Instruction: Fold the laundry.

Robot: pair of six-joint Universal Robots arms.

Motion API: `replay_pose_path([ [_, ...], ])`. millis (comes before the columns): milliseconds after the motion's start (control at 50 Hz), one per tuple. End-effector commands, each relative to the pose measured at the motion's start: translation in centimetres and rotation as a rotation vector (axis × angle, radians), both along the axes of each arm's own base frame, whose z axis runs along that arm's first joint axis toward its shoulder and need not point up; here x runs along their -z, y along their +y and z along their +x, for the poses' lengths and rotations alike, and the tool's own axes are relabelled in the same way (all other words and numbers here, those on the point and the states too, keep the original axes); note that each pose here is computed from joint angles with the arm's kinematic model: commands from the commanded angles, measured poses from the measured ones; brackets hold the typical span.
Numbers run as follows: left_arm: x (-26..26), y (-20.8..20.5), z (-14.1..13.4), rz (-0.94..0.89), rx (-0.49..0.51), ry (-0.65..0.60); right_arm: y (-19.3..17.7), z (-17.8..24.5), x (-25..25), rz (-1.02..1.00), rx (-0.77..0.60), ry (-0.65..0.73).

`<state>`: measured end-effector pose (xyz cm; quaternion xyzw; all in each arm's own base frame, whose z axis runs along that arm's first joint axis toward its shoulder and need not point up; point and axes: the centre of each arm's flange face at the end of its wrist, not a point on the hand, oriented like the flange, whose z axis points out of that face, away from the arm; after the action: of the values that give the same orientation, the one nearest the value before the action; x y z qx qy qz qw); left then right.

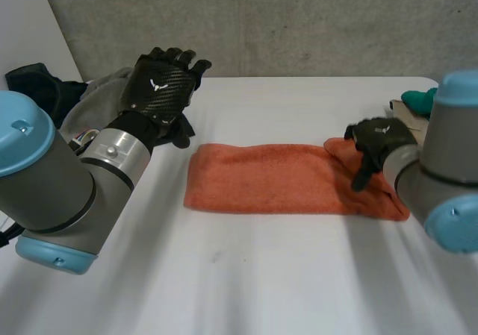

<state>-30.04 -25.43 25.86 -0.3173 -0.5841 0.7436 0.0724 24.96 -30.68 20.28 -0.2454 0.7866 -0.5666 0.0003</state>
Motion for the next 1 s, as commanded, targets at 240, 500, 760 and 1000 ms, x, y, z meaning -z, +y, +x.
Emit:
replay_pose_path([
  [240, -0.6, 0.2, -0.3, 0.014, 0.008, 0.018, -9.1, 3.2, 4.4, 0.054, 0.15, -0.05],
  [500, -0.4, -0.5, 0.5, 0.019, -0.019, 0.017, -11.7, 3.1, 8.5, 0.017, 0.153, -0.083],
  [760, -1.2, -0.8, 1.3, 0.003, -0.043, 0.026, -10.4, 6.2, 1.8, -0.14, 0.045, -0.211],
  [1000, -2.0, -2.0, 3.0, -0.015, -0.111, 0.042, 2.1, 16.6, 1.9, -0.114, -0.411, -0.314],
])
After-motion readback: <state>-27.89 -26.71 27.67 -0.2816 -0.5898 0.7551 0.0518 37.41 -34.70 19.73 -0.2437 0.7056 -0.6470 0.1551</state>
